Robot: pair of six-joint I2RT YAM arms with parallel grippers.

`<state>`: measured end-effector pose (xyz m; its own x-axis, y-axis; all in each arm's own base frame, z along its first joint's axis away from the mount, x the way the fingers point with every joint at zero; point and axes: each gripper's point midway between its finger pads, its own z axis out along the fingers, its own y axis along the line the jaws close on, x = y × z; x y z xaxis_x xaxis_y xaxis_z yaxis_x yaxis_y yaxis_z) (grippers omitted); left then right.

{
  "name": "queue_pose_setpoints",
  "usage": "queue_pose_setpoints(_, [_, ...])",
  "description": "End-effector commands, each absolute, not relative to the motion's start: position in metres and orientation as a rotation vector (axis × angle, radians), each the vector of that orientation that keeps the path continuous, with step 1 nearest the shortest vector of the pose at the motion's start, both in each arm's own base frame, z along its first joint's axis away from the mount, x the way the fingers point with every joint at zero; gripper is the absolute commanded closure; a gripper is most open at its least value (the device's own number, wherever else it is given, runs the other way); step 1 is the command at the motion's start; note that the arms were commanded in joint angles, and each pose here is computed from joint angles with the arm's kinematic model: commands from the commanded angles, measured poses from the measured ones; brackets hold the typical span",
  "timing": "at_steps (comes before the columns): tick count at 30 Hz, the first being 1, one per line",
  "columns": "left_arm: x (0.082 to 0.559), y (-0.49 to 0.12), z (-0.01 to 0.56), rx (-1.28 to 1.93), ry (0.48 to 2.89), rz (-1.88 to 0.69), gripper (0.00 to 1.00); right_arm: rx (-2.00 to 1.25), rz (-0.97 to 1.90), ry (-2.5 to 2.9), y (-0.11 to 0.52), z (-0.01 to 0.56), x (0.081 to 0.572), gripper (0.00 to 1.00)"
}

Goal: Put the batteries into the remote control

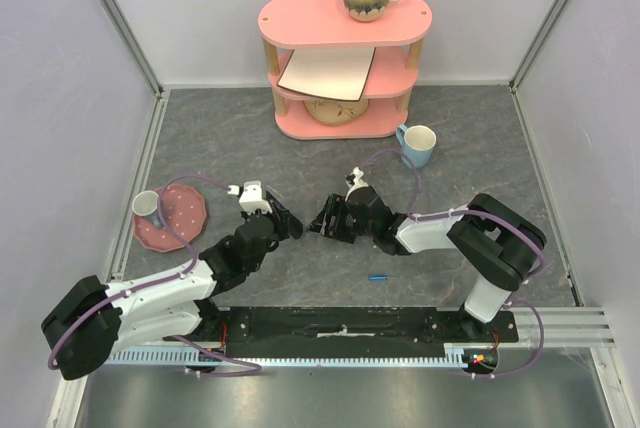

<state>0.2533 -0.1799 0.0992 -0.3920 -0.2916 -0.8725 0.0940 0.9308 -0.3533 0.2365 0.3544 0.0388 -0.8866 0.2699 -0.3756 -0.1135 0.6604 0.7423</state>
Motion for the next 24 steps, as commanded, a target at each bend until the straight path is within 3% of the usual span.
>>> queue_pose_setpoints(1, [0.239,-0.171,0.071,-0.066,2.018,-0.352,0.98,0.100,1.206,2.290,0.365,0.070,0.249,0.28])
queue_pose_setpoints(11, [0.236,-0.176,0.069,-0.073,2.004,-0.414,0.98,0.019,1.329,2.259,0.394,0.080,0.255,0.24])
queue_pose_setpoints(24, [0.238,-0.175,0.070,-0.068,1.999,-0.402,0.98,0.031,1.250,2.325,0.392,0.061,0.259,0.26])
